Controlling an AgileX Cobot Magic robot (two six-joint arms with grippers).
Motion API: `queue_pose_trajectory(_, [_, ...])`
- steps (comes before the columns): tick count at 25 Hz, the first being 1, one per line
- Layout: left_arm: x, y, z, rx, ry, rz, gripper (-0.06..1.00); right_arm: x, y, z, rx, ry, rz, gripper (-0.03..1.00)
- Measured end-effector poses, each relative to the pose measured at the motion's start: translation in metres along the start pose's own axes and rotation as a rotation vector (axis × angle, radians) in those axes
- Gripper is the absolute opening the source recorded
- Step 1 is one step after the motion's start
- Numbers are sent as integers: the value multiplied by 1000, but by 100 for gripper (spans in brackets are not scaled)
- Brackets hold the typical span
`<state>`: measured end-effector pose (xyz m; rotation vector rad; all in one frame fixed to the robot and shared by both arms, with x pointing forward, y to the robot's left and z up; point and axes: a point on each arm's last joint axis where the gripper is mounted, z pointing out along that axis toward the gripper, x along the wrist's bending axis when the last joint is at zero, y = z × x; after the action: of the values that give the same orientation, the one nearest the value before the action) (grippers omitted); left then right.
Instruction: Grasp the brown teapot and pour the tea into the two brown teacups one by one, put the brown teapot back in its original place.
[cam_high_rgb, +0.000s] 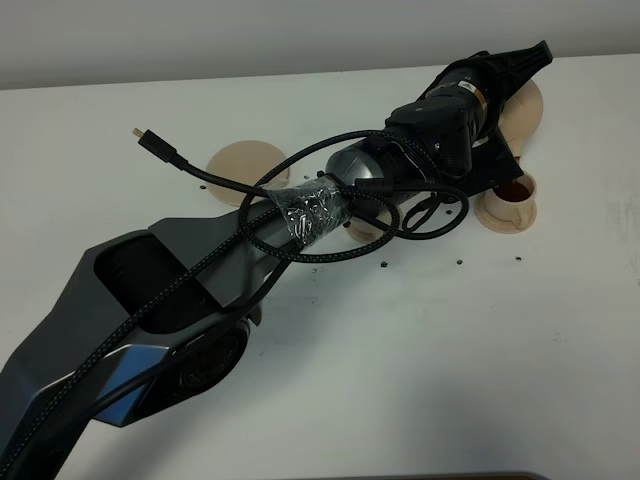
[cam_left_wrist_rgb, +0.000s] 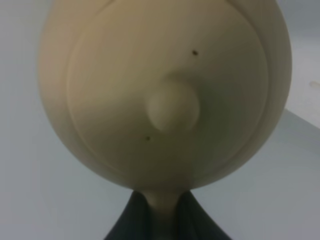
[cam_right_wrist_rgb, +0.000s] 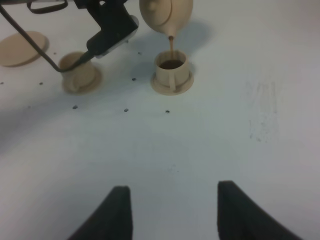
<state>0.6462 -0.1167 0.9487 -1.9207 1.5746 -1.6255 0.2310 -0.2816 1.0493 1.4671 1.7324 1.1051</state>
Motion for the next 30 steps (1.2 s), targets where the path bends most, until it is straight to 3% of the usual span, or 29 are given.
queue_pose_trajectory(17, [3, 0, 0, 5, 28, 44, 12, 0, 0, 0, 0, 0, 0, 41])
queue_pose_trajectory(23, [0, 2, 0, -17, -3, -50, 12, 0, 0, 0, 0, 0, 0, 41])
queue_pose_trajectory(30, [-10, 3, -1, -23, -113, -158, 12, 0, 0, 0, 0, 0, 0, 41])
